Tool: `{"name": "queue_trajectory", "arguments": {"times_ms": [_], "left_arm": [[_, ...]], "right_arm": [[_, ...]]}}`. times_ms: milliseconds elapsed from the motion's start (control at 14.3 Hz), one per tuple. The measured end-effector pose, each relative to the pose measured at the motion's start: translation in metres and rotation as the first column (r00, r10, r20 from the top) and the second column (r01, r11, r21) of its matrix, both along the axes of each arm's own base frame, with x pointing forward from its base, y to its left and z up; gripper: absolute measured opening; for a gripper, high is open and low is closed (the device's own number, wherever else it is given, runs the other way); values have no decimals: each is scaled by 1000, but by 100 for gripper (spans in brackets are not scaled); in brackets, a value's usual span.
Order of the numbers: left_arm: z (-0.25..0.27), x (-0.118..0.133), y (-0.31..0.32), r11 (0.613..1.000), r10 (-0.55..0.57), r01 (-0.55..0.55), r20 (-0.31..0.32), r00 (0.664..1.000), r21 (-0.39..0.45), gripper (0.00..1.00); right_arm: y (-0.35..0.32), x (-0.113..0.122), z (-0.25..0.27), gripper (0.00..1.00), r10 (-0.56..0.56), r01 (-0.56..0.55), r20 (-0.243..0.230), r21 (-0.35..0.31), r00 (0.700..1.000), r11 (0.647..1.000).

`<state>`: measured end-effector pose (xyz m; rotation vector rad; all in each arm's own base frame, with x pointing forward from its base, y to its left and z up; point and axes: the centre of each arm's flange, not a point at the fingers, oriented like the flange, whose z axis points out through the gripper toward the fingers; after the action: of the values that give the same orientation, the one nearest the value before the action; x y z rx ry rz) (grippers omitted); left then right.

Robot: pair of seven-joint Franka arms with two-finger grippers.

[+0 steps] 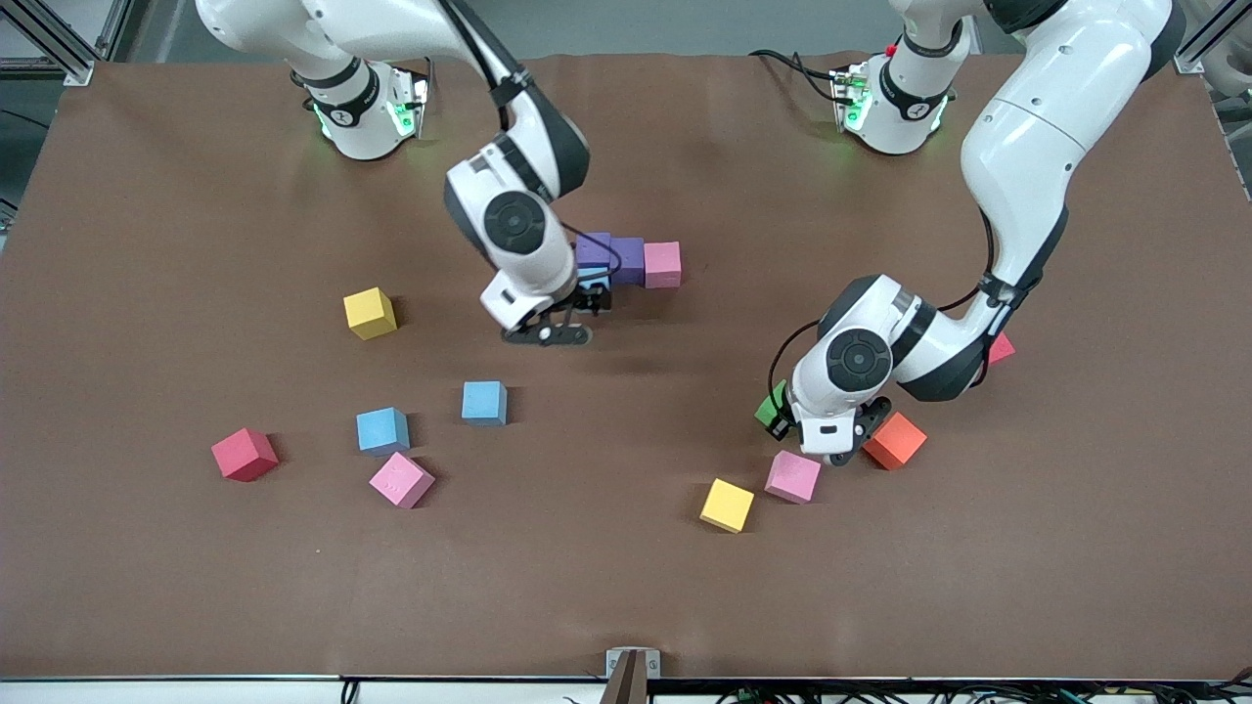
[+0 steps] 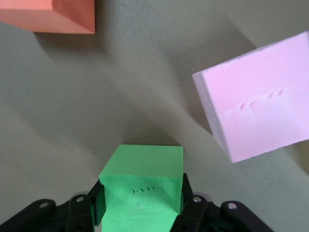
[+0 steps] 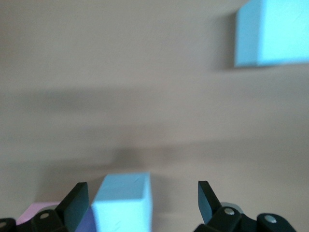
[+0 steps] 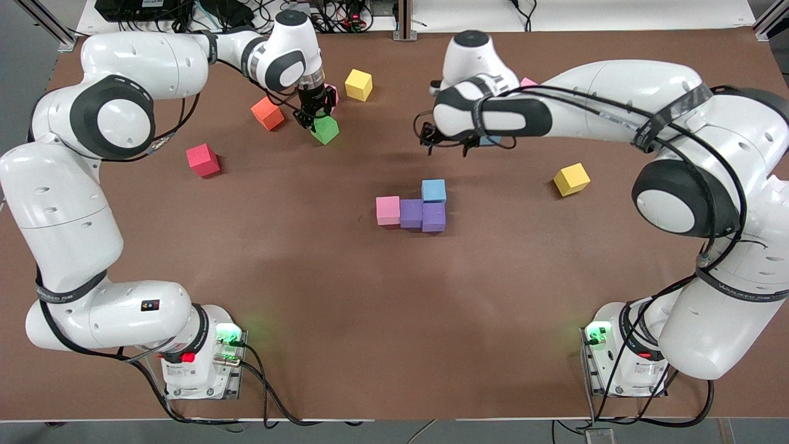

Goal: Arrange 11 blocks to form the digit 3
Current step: 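Grasp the green block with the left gripper while the right gripper places blue, then carry the second blue block with the right gripper below the first blue block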

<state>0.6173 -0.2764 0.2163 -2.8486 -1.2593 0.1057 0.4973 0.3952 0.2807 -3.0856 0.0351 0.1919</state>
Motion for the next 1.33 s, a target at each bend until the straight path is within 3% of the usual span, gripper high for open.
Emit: {"name": "queue_trajectory", "arguments": {"times_ms": [279,489,768,1117,1257,1327], "left_arm": [[29,12,-9,997,72,-71,26,997,-44,59],[51,13,-21,996,69,-67,35,997,-59,59],[68,16,-25,996,70,-67,47,996,-61,59],[70,19,-21,995,78,-75,49,996,-61,59],[70,18,-22,995,76,-73,49,996,-61,59],[70,18,-23,996,74,-71,49,996,-61,59]], "right_arm": [[-67,49,1,100,47,-45,43,-32,998,998],[-94,69,-8,100,58,-56,56,-32,997,998],[-106,82,-47,100,81,-78,87,-37,993,996],[-114,92,-74,100,105,-102,85,-47,991,994],[-116,93,-76,96,113,-109,82,-48,990,993],[-115,93,-77,88,114,-110,85,-47,990,993]]}}
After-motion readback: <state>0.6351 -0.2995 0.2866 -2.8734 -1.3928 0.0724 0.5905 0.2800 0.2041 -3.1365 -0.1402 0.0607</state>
